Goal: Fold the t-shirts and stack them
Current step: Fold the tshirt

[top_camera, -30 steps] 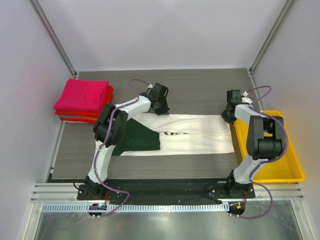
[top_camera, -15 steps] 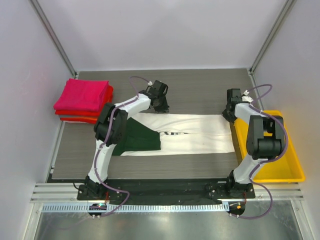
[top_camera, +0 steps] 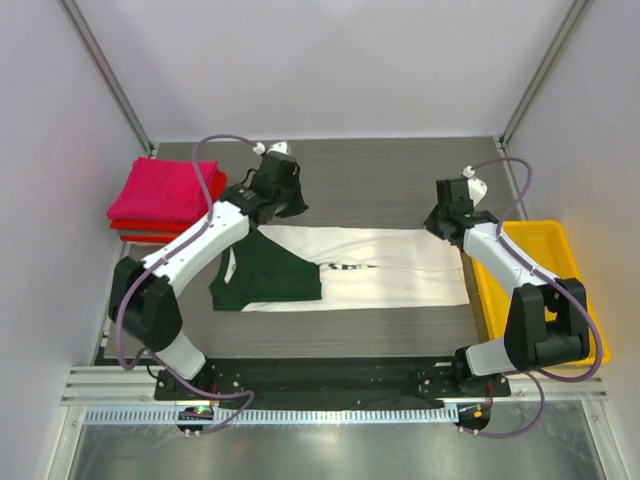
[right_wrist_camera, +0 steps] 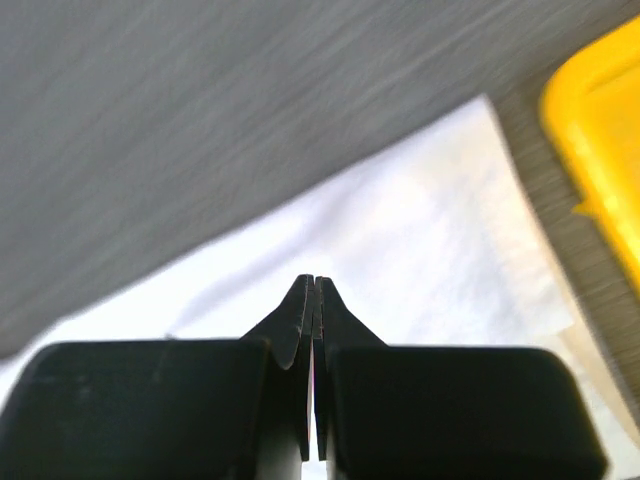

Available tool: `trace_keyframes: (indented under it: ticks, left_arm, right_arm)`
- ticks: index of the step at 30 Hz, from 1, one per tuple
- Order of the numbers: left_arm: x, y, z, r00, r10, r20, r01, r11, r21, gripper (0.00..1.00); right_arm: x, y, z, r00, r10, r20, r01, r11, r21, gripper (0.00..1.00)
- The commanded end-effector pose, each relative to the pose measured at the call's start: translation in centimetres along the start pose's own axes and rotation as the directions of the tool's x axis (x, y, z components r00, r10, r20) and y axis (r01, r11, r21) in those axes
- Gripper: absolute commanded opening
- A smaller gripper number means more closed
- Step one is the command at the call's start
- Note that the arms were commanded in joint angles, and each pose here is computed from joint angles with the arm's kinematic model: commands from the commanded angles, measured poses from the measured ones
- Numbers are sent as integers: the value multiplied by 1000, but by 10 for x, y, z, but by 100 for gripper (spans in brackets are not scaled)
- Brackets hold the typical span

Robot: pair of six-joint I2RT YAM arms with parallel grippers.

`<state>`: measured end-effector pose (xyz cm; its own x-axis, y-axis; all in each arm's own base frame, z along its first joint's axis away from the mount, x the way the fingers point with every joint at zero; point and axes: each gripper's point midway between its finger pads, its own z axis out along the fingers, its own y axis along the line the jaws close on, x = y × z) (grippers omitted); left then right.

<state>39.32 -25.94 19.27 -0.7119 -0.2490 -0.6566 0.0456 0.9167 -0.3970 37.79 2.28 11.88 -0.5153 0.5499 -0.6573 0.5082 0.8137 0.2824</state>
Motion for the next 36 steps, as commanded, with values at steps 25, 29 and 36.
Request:
trace_keyframes:
  ticks: [25,29,36]
  left_arm:
    - [96,180,-36,983,-157,-93,97,883,-459,0]
    - [96,188,-17,980,-174,-98,103,861,-497,0]
    - [95,210,10,970,-206,-126,97,811,-578,0]
  right_arm:
    - [128,-52,-40,946,-163,-280,175,984,18,1]
    - [137,-55,-39,935,-172,-309,186,982,18,1]
    - [143,-59,-39,930,-175,-324,190,982,13,1]
